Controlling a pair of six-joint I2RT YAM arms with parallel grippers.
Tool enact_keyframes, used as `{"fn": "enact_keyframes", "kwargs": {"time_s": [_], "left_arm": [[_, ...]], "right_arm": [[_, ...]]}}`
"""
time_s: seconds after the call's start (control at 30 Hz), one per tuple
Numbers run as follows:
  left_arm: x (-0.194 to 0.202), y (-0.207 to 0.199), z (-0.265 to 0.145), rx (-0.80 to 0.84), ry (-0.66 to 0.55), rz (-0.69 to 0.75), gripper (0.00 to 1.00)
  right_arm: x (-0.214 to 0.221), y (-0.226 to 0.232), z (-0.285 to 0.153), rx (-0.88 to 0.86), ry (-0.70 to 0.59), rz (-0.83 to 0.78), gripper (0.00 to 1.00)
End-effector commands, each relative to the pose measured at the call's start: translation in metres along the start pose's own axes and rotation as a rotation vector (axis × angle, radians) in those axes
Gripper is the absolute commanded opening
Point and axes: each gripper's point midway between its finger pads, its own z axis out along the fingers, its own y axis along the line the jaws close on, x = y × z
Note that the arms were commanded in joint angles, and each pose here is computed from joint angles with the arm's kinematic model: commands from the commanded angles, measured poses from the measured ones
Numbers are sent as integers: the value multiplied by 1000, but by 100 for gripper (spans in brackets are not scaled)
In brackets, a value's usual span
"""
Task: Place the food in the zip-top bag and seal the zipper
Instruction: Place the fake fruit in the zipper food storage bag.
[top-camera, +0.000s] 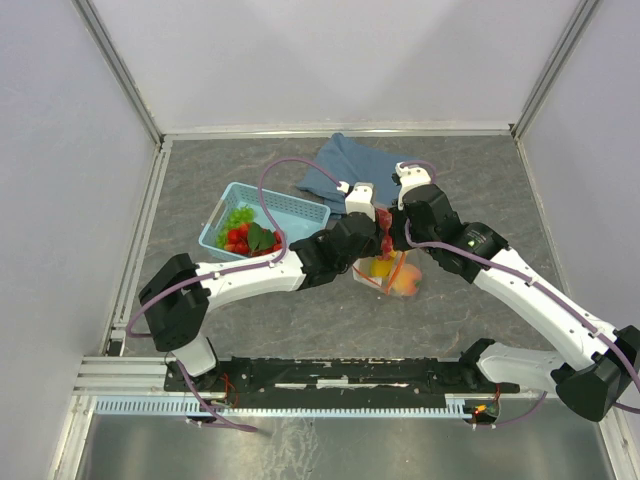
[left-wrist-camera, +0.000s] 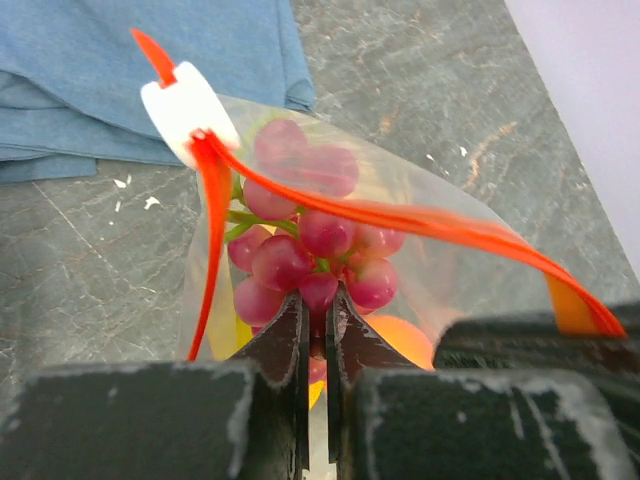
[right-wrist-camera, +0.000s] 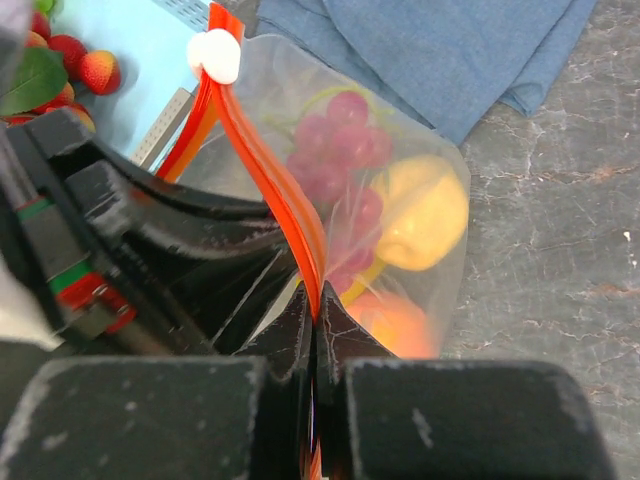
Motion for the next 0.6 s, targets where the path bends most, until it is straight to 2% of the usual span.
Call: {"fn": "enact_keyframes", "kwargs": {"time_s": [0.0,0.1,0.3,0.47,0.57], "left_arm": [[-45,-4,12,-40,-171,-82,5],[-43,0,21,-62,-189,-94,6],[-41,9,29,-98,-200,-94,21],[-42,21,20,-132,-209,-85,46],[-45,24,15,-140,-213,-75,57]], "right_arm": [[-17,13,-5,-56,-54,36,2],[-15,13,-4,-56,-48,35,2],[-17,8,-6,-33,-63,40,1],[-19,3,-7,-7,-79,46,2],[-19,2,-6,-3,-79,49,2]]}}
